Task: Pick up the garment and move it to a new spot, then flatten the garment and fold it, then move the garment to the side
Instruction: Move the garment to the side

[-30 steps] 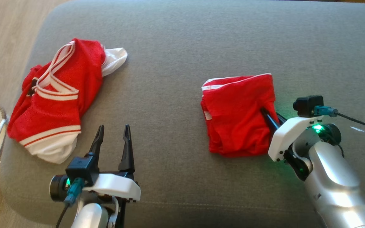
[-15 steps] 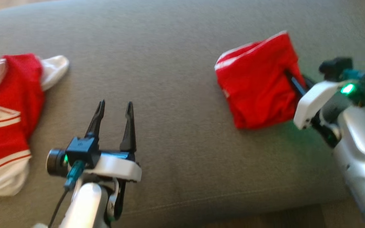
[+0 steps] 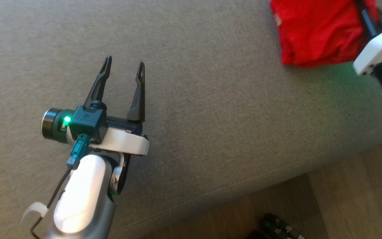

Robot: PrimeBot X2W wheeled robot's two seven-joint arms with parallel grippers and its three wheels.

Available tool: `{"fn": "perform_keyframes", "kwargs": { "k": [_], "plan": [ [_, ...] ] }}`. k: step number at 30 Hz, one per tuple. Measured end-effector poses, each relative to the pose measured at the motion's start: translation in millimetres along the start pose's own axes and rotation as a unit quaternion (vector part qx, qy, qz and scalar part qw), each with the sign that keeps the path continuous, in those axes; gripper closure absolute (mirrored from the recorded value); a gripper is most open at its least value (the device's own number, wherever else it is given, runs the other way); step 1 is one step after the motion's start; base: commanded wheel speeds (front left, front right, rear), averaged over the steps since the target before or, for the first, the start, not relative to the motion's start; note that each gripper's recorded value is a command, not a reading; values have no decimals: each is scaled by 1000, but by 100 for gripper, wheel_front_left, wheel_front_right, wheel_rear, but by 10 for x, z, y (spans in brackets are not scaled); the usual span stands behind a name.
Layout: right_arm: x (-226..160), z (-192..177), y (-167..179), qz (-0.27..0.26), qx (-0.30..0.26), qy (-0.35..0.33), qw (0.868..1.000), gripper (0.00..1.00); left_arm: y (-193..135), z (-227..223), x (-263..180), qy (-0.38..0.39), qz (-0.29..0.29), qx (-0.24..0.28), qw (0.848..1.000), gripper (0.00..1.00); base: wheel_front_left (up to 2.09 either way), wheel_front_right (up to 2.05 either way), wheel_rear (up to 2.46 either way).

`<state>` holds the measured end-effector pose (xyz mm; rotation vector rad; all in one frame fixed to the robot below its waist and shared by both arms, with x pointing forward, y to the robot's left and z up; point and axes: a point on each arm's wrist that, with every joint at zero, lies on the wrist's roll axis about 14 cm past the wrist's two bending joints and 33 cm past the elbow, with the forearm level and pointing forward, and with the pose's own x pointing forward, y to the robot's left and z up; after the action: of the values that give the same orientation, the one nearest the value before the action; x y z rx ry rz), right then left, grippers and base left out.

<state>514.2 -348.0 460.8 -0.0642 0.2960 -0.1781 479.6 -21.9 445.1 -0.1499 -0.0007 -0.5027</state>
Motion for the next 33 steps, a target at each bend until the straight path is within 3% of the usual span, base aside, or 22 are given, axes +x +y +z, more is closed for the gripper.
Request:
{"fn": "perform_keyframes", "kwargs": {
  "k": [9,20,21,28,33],
  "plan": [
    [0,-243,-426,-60,-1,14,998,100,-60,-299,125,21,-17,-16,999,0,0,0,0],
    [51,-180,-488,-68,-7,-2,998,98,-13,-327,108,25,-13,-14,1000,0,0,0,0],
    [61,-176,-483,-67,-11,-1,998,2,-8,-327,105,25,-12,-14,1000,0,0,0,0],
    [69,-149,-539,-78,-8,-10,997,0,57,-319,90,25,0,-15,1000,0,0,0,0],
    [92,133,-420,-60,-19,-51,997,0,118,-164,40,14,14,-13,1000,0,0,0,0]
  ]
}}
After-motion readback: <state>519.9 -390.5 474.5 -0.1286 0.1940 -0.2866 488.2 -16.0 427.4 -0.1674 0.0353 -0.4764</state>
